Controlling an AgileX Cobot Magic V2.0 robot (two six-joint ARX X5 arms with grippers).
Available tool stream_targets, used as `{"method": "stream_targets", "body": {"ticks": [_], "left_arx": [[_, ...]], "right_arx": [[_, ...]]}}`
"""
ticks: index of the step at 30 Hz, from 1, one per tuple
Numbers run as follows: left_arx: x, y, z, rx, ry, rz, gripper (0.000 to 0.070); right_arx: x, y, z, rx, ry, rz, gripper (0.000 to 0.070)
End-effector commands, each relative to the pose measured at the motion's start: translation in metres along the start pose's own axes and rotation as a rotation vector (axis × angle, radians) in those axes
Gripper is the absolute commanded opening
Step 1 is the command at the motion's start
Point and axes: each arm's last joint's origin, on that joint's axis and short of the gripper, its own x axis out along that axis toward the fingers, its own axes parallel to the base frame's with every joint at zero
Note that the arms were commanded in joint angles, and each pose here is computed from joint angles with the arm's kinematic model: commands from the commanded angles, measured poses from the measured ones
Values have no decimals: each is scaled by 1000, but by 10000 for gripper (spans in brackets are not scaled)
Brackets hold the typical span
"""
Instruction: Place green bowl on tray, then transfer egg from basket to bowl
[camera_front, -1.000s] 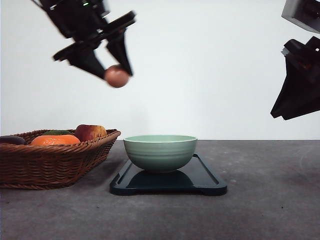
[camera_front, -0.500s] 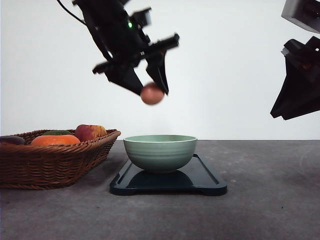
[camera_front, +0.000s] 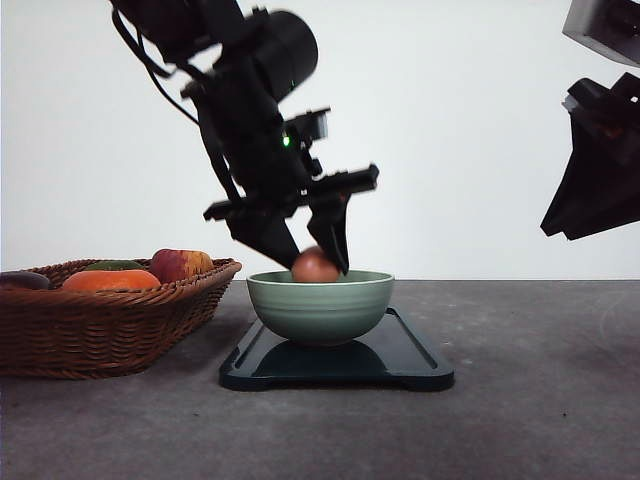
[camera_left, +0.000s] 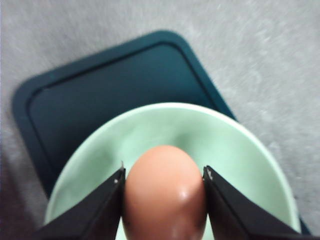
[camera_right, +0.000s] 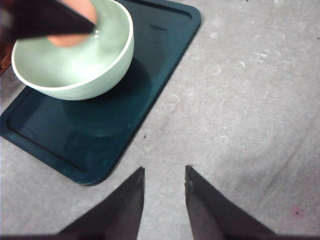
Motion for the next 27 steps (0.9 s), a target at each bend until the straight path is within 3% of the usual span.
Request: {"method": "stream_targets", "body": {"ticks": [1, 23, 25, 27], "left_arx": [[8, -6, 2, 17, -13, -8, 223], [31, -12, -16, 34, 77, -8, 232], [29, -13, -14, 35, 84, -7, 254], [27, -13, -13, 35, 87, -6, 319]], "right_arx": [[1, 0, 2, -7, -7, 3, 156], [1, 0, 2, -7, -6, 3, 156], [1, 0, 2, -7, -6, 3, 156], [1, 0, 2, -7, -6, 3, 156]]}}
